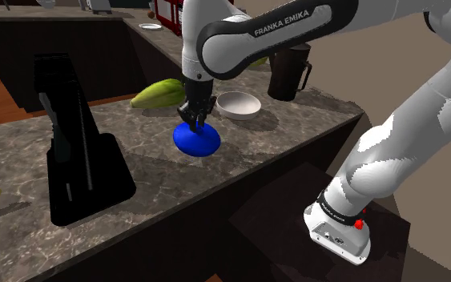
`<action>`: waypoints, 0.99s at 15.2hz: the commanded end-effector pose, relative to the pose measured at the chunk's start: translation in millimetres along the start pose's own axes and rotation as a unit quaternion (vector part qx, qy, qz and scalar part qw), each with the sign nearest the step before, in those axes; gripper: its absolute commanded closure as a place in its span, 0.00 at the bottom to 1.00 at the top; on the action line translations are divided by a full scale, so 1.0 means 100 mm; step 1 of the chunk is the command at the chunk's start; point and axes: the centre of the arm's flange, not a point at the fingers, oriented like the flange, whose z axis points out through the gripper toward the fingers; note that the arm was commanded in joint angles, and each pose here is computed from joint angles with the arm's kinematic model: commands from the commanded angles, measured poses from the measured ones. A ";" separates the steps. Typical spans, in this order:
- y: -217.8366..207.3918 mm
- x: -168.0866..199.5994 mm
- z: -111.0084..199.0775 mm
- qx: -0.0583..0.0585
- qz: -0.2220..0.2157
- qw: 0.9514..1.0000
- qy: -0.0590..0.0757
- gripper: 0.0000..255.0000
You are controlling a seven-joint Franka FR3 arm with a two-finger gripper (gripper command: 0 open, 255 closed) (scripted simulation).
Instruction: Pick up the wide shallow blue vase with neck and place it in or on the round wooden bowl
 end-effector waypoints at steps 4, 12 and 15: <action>0.00 0.02 -0.26 0.000 0.000 1.000 0.000 1.00; -0.01 0.03 -0.68 0.000 0.000 1.000 0.000 1.00; -0.01 0.04 -0.84 0.000 0.000 1.000 0.000 1.00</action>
